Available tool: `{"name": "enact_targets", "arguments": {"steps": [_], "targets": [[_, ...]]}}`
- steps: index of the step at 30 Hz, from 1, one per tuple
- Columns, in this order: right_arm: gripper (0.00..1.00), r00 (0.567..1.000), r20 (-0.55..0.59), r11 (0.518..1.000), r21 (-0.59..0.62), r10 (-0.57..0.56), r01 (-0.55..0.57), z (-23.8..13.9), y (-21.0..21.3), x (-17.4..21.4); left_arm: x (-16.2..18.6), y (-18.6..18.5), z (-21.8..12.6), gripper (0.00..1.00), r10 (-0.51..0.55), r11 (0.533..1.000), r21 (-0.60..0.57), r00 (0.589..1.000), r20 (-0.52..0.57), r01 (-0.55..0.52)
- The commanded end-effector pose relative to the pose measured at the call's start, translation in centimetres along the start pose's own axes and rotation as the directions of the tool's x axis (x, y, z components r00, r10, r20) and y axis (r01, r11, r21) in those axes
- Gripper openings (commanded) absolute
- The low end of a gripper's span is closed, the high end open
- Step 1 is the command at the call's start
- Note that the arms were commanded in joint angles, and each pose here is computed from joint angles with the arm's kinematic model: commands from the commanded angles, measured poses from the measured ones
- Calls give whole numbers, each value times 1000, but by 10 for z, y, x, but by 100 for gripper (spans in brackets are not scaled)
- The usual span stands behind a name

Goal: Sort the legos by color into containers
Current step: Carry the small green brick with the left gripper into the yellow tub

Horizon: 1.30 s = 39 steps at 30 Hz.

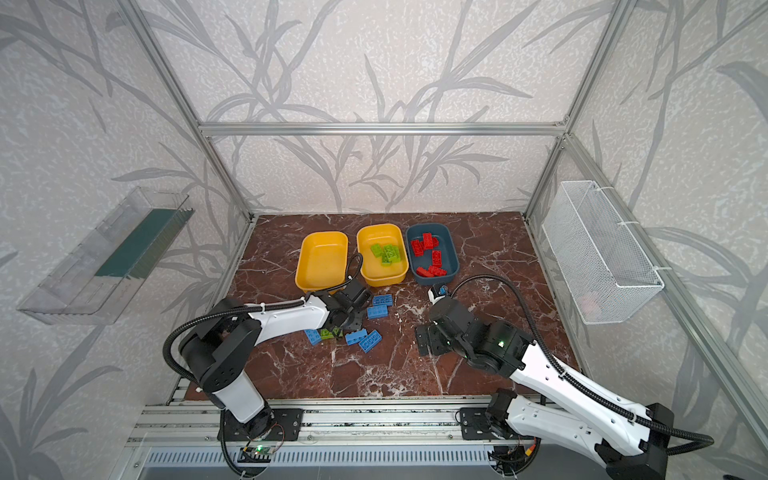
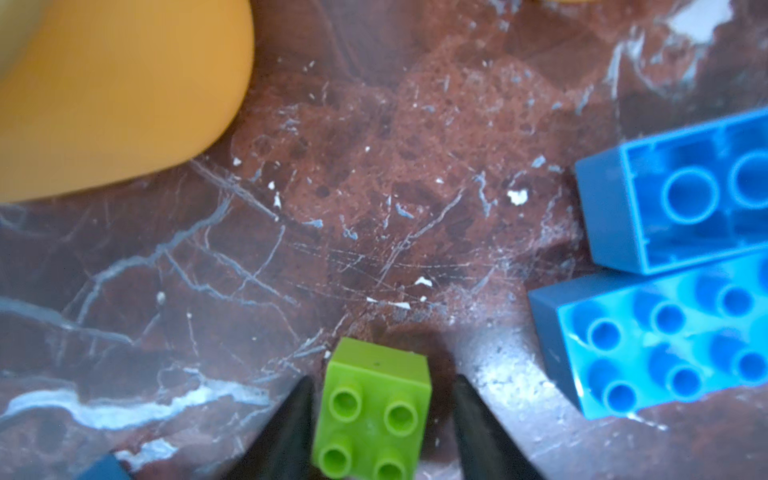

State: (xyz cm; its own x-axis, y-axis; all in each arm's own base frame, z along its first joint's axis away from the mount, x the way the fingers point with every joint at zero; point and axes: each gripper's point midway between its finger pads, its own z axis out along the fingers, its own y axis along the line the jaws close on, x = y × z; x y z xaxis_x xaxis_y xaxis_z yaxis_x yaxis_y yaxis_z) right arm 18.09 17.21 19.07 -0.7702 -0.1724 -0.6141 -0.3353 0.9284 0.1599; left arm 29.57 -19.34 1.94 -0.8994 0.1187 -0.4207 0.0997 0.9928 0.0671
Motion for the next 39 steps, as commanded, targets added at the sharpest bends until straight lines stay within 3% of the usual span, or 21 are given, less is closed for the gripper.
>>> {"name": "enact_targets", "arguments": {"steps": [1, 3, 7, 12, 18, 23, 32, 35, 39], "targets": [[99, 1000, 25, 1000, 8, -6, 6, -7, 0, -9, 6, 8, 1, 35, 1, 999, -39, 999, -37, -3], [99, 1000, 24, 1000, 9, -9, 9, -6, 1, -9, 7, 10, -2, 25, -3, 999, -47, 999, -49, 0], [99, 1000, 27, 1000, 5, -16, 15, -4, 3, -11, 2, 13, -12, 16, -14, 998, -67, 998, -55, 10], [99, 998, 52, 1000, -3, -17, 17, -4, 5, -15, -30, 6, -36, 16, -10, 998, -63, 1000, -9, 9], [99, 996, 81, 999, -6, -33, 34, -7, 6, -25, -98, -18, -58, 16, -11, 1000, -28, 998, 68, 13], [99, 996, 86, 999, -22, -33, 35, -2, 9, -30, -147, -39, -51, 16, -11, 1000, -9, 997, 75, 12], [99, 997, 64, 998, -47, 36, -33, 15, -9, -30, -206, -37, 5, 17, -72, 997, -13, 997, 14, 72], [99, 997, 53, 998, -43, 49, -46, 21, -16, -32, -216, -35, 17, 27, -80, 997, -12, 997, -2, 80], [99, 998, 44, 998, -42, 45, -43, 28, -19, -37, -224, -37, 19, 64, -89, 996, 7, 996, 6, 89]]}}
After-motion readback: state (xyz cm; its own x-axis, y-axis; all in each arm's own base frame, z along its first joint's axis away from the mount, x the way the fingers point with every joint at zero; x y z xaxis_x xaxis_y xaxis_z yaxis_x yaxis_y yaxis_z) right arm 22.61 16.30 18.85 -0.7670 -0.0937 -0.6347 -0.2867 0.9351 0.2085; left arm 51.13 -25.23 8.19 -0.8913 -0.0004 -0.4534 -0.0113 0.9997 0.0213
